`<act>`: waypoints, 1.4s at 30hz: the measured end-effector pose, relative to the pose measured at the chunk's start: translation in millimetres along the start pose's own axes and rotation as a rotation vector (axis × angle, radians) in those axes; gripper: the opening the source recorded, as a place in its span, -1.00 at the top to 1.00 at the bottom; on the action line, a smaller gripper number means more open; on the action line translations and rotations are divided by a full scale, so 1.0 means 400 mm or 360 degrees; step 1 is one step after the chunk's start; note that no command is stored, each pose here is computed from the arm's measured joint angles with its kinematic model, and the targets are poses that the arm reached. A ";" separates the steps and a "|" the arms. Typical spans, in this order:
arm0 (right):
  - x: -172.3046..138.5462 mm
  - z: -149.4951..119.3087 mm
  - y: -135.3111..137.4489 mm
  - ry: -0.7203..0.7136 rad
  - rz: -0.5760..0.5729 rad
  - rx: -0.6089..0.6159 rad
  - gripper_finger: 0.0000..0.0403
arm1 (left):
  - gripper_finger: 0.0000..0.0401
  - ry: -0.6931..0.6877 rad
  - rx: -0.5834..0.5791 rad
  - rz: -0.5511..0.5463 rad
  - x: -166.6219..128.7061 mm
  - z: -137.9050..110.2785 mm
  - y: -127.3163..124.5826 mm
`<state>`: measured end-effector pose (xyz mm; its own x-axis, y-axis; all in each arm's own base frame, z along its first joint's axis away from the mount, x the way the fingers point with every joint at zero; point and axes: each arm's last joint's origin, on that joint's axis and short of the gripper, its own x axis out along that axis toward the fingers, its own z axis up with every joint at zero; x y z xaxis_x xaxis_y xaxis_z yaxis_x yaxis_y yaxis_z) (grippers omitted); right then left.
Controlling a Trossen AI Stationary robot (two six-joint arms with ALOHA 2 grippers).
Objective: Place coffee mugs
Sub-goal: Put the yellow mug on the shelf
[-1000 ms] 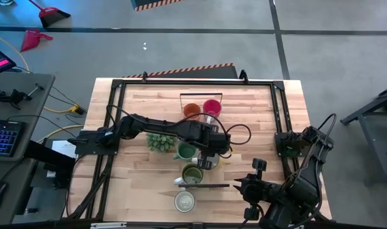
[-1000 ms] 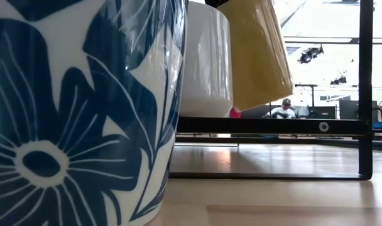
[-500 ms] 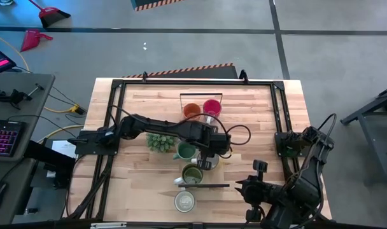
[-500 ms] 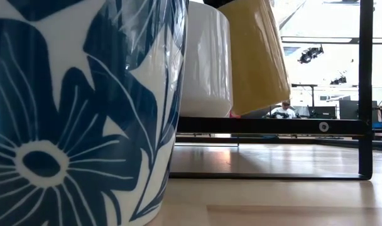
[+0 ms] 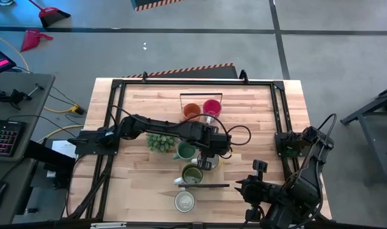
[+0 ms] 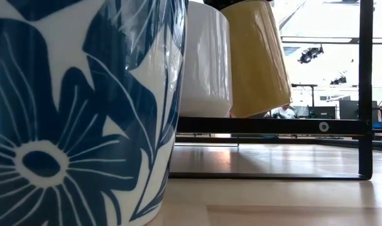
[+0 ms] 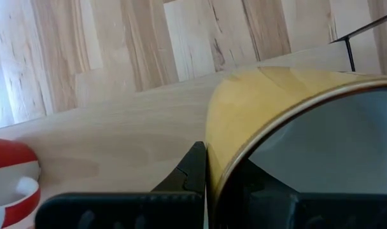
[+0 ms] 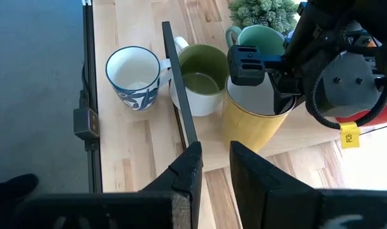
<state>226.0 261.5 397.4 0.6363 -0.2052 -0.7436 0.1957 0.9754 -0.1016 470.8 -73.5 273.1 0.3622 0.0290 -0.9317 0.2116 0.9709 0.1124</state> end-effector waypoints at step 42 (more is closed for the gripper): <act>0.000 -0.002 0.002 0.0054 0.0039 0.0014 0.70 | 0.89 -0.0011 -0.0008 -0.0042 0.001 0.001 0.004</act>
<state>225.4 262.3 396.7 0.6152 -0.1781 -0.7680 0.1869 0.9793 -0.0774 471.5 -71.8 273.1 0.3627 0.0019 -0.9319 0.2162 0.9725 0.0861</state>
